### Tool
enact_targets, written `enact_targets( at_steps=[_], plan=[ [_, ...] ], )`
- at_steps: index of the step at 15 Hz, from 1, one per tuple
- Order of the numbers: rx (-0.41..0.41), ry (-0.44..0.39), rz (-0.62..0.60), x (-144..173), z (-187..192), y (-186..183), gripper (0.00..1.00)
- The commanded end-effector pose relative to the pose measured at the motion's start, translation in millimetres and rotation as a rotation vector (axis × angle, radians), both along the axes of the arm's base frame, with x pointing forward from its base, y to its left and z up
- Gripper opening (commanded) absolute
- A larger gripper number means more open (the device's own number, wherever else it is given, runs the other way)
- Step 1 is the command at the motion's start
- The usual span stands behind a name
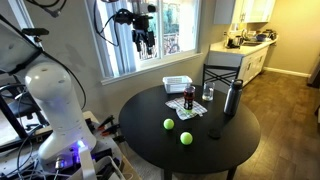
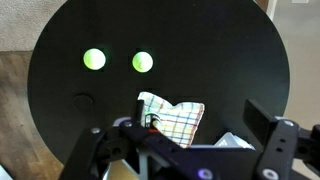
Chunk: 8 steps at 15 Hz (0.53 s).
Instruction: Pick up the tennis ball on the left and put it in the cylindrical tennis ball container
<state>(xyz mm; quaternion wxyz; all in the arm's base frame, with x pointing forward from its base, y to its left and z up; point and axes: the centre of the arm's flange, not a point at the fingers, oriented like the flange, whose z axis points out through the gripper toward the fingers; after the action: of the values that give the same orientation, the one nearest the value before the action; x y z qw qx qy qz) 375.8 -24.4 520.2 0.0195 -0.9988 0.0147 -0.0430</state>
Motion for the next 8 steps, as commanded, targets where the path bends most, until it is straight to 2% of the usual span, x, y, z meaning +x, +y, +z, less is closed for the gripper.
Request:
enact_targets(
  at_steps=[1,8],
  plan=[
    [-0.002,-0.001,-0.014,6.7,-17.3,-4.8,1.0],
    [-0.011,-0.024,-0.085,43.3,-93.2,-36.0,1.0]
  ],
)
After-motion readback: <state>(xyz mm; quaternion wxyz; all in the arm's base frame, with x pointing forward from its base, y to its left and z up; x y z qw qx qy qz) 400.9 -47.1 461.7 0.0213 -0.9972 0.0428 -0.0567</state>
